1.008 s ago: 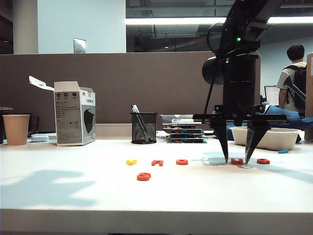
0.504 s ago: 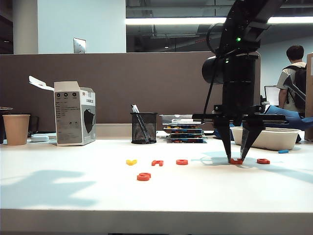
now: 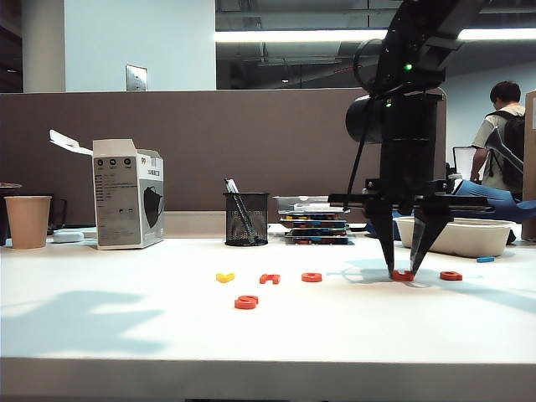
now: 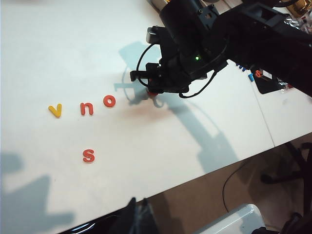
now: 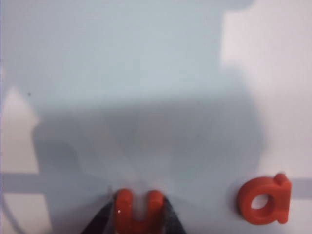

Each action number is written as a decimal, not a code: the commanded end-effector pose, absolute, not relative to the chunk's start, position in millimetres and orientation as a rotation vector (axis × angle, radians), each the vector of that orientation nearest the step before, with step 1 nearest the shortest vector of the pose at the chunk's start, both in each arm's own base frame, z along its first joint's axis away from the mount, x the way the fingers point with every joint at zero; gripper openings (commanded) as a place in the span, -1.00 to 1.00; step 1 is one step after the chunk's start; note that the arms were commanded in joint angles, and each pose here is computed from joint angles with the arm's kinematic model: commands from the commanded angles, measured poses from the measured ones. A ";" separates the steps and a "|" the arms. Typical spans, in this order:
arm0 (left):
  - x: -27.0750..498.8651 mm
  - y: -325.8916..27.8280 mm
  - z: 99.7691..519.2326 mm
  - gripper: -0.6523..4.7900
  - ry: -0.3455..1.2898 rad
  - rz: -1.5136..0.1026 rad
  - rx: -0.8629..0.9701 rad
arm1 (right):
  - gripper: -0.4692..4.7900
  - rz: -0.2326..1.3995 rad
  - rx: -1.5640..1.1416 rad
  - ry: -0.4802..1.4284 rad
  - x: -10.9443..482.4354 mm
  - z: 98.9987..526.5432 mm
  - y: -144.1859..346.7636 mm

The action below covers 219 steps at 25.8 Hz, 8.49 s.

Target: Select the appropriate letters from the row of letter magnets placed on the table to arrange into the word "sun".

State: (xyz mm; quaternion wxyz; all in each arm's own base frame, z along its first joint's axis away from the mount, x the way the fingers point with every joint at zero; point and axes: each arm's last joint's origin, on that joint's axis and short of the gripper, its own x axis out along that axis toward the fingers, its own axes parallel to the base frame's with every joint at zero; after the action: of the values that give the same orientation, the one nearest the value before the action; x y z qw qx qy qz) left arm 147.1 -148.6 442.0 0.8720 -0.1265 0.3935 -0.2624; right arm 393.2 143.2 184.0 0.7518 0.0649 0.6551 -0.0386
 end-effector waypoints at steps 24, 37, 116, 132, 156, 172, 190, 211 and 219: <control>147.0 -148.5 445.0 -0.78 0.799 -0.560 -0.273 | -0.41 0.110 -0.036 1.425 325.6 238.0 207.0; 146.9 -148.5 444.9 -0.78 0.799 -0.561 -0.273 | -0.41 0.198 -0.047 1.393 296.2 198.7 246.3; 146.6 -148.2 444.4 -0.78 0.807 -0.561 -0.269 | -0.11 0.328 0.157 1.213 355.3 193.6 256.5; 146.4 -148.1 444.0 -0.78 0.800 -0.573 -0.236 | -0.13 0.257 0.065 1.236 348.7 177.5 264.7; 146.6 -148.2 444.6 -0.78 0.777 -0.597 -0.184 | -0.36 0.188 -0.095 1.335 332.2 148.6 276.0; 146.4 -148.1 444.3 -0.78 0.780 -0.596 -0.182 | -0.43 0.173 -0.108 1.313 337.8 157.7 278.7; 146.1 -147.8 444.1 -0.78 0.784 -0.594 -0.180 | -0.35 0.013 -0.193 1.252 353.2 222.5 261.6; 144.7 -146.4 442.3 -0.78 0.807 -0.587 -0.169 | -0.01 0.289 -0.453 1.285 353.2 235.3 234.3; 144.4 -146.0 441.7 -0.78 0.814 -0.584 -0.166 | -0.01 0.595 -0.476 1.361 366.4 230.9 202.3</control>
State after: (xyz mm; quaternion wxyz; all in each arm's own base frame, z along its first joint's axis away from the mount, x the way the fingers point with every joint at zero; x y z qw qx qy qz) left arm 145.7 -147.0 439.8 0.8733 -0.0804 0.3940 -0.2749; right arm 368.0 205.6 230.7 0.7244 -0.2029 0.6148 0.2369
